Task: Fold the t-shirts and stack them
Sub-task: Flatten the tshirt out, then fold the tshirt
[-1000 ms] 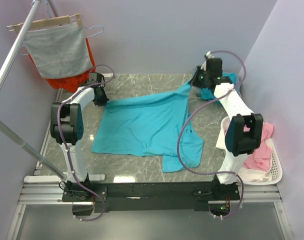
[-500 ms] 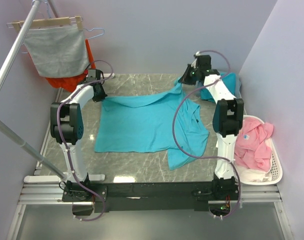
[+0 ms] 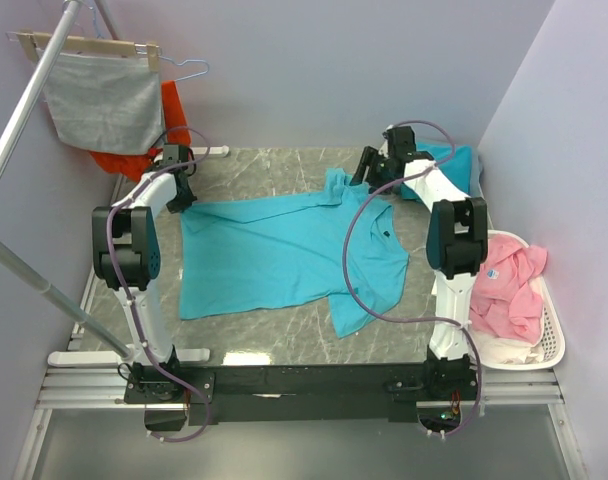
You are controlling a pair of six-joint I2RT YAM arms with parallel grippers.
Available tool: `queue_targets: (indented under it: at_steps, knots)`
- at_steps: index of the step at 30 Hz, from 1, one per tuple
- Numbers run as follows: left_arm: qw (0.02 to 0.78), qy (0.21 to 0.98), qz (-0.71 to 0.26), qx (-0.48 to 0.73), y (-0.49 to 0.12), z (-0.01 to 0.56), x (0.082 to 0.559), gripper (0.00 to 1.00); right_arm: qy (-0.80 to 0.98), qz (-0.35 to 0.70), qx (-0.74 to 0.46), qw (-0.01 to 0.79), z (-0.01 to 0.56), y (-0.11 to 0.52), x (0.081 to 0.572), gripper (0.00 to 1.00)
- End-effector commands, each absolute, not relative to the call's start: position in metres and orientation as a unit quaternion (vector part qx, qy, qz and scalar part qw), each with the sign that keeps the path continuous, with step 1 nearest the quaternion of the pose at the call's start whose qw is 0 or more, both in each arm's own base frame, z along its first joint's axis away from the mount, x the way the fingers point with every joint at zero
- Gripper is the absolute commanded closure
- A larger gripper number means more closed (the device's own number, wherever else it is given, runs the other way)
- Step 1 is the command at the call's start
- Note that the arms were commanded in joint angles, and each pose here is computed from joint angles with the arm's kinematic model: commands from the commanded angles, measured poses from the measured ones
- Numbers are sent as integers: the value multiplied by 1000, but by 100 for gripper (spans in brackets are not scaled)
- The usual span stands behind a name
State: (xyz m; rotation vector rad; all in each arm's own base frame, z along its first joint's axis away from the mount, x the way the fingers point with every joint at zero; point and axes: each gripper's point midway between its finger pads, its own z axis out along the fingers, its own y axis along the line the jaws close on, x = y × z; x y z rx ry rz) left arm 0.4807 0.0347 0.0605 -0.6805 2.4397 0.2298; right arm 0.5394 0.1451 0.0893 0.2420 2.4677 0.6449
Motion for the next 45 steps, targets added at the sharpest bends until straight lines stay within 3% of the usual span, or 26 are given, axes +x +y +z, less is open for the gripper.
queue_targets:
  at_steps: [1,13,23,25,26,27,29,30,35,40,45]
  knots:
    - [310,906,106,-268,45,78,479,99,926,144,103,334,119,97,533,29]
    - [309,912,75,-259,34,74,483,99,942,171,117,265,60,98,515,33]
    - [290,918,98,-253,38,59,477,97,955,91,181,219,25,53,493,36]
    - [290,917,103,-254,40,60,477,89,954,87,189,216,24,46,491,37]
    - [291,916,107,-256,42,60,477,80,954,86,189,216,25,46,490,38]
    - [290,916,110,-256,43,59,476,54,954,84,190,217,25,44,491,38]
    - [292,914,113,-258,44,61,475,27,952,79,192,223,30,43,491,39]
    - [295,913,112,-259,44,63,476,1,951,78,193,228,34,42,492,39]
    - [315,911,85,-253,25,78,479,0,939,118,157,281,73,59,499,39]
    - [339,912,-9,-232,-22,100,481,1,934,150,128,297,100,85,503,39]
    - [331,909,-67,-243,-39,88,454,1,930,180,91,308,116,123,504,39]
